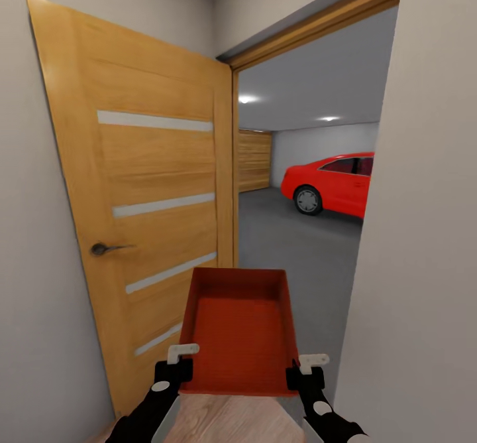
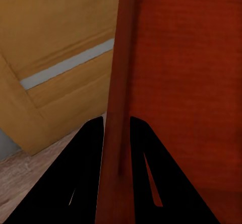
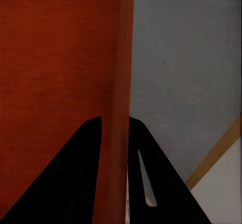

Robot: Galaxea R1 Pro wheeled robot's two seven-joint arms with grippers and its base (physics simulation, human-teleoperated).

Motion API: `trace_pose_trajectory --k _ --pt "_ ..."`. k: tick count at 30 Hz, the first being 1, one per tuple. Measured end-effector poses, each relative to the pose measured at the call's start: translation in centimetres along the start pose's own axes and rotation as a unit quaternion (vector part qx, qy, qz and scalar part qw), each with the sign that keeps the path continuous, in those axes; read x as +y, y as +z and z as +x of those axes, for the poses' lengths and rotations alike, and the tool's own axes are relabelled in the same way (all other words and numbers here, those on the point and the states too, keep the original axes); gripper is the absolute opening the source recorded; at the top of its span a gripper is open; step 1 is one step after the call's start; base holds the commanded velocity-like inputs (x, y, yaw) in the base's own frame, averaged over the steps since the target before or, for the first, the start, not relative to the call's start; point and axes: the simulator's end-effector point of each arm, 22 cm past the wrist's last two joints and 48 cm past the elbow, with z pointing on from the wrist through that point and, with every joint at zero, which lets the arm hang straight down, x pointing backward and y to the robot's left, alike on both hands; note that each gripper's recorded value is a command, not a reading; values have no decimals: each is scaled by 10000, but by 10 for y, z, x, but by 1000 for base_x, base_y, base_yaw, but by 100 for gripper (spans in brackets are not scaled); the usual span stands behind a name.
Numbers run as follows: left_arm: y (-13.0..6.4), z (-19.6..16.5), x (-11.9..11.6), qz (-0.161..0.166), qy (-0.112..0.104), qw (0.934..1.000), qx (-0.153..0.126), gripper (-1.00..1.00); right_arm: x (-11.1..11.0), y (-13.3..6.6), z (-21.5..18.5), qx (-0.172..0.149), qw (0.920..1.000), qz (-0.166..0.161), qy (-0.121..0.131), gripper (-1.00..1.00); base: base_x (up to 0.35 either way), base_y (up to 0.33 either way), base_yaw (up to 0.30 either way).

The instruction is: Move the two storage containers from the living room to the garage. In the garage, place one container on the floor and stack the other container on top of it (either order is fine).

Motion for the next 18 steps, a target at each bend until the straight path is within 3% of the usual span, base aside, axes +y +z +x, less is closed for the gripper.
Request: trace_pose_trajectory --k 18 --pt "0 0 0 0 0 10000 1 -100 0 0 0 1 10000 1 2 -100 300 174 -285"
